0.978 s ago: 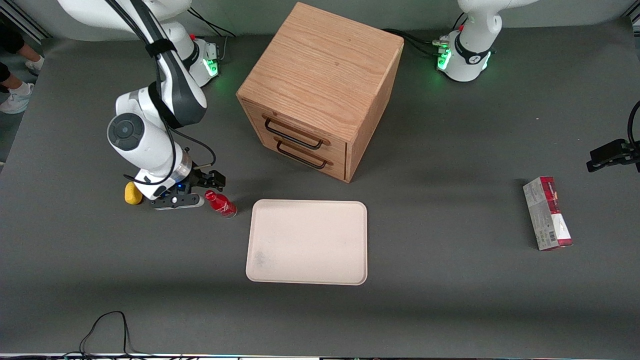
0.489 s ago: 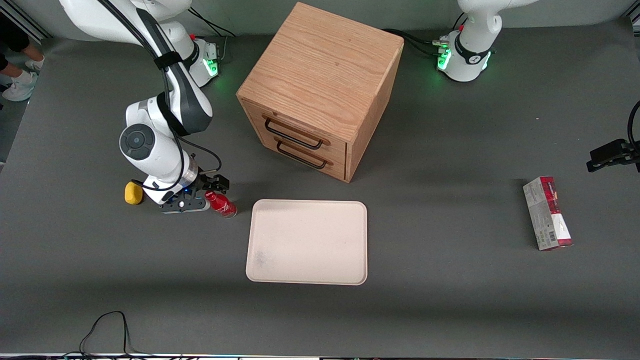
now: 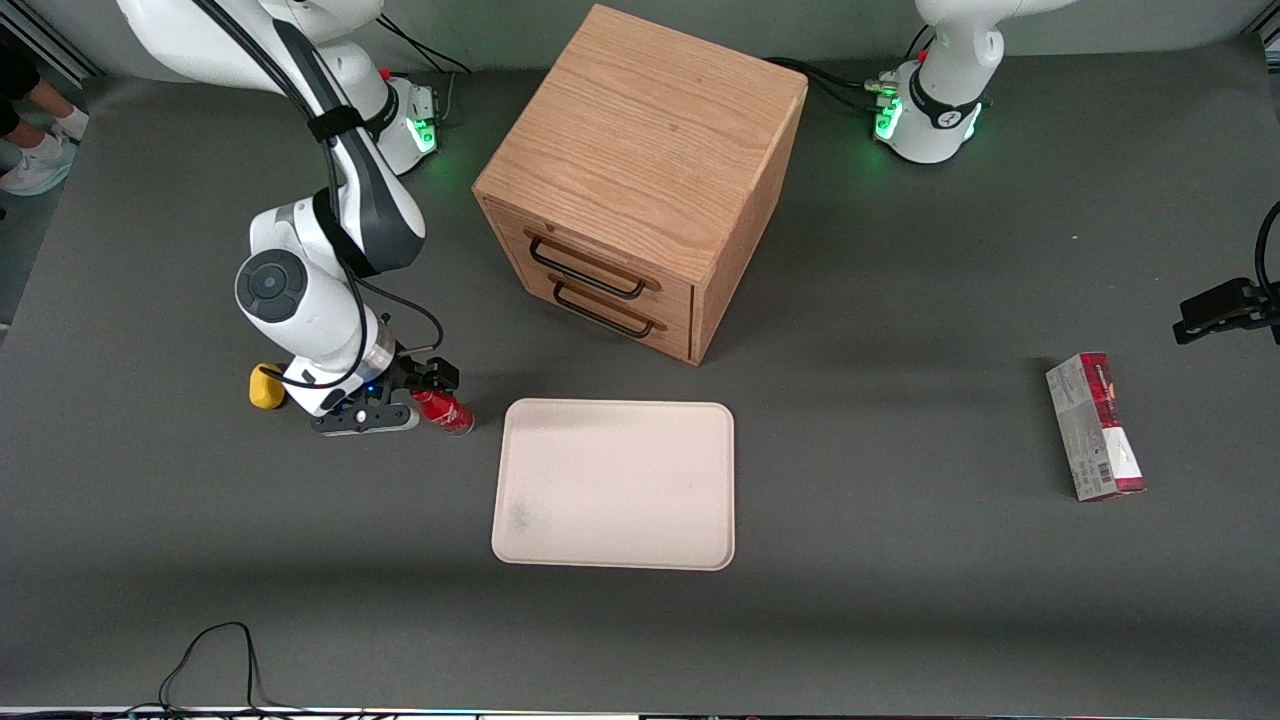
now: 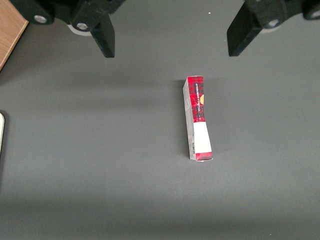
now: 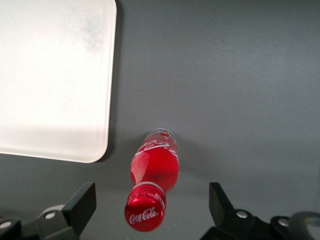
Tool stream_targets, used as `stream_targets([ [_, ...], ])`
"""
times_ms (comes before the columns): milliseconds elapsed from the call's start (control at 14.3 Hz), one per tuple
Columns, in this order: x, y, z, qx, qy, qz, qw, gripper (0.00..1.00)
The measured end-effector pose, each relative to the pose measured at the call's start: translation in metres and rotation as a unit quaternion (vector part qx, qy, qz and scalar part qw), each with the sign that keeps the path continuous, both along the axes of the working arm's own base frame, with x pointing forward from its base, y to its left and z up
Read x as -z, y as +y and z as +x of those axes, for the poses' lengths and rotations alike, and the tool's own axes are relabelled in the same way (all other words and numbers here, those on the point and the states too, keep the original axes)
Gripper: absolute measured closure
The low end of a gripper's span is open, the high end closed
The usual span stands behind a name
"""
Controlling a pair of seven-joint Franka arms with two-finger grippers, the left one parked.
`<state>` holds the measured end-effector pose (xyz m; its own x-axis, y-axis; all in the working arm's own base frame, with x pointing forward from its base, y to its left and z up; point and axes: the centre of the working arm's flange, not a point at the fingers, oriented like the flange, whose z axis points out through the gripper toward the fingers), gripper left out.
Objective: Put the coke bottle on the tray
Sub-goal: 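Close the right gripper around the bottle's neck, then lift the bottle and carry it toward the cream tray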
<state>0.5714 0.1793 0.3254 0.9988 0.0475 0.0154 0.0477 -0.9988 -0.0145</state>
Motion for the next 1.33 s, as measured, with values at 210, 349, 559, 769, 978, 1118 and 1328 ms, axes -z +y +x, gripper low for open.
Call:
stream_targets([
  [210,0.004,0.001,0.0,-0.001,0.003,-0.001,1.0,0.02],
  [349,0.005,0.004,-0.001,-0.004,0.004,-0.001,1.0,0.22],
  [559,0.005,0.007,-0.002,-0.006,0.004,-0.002,1.0,0.56],
  [769,0.004,0.006,-0.001,-0.006,0.004,-0.002,1.0,0.69],
  [978,-0.007,0.007,0.003,-0.006,0.019,-0.007,0.9998,0.69],
  [1118,-0.036,0.008,0.012,-0.006,0.038,-0.013,0.9992,0.69],
  [1328,-0.105,0.008,0.023,-0.006,0.062,-0.025,0.9978,0.69],
])
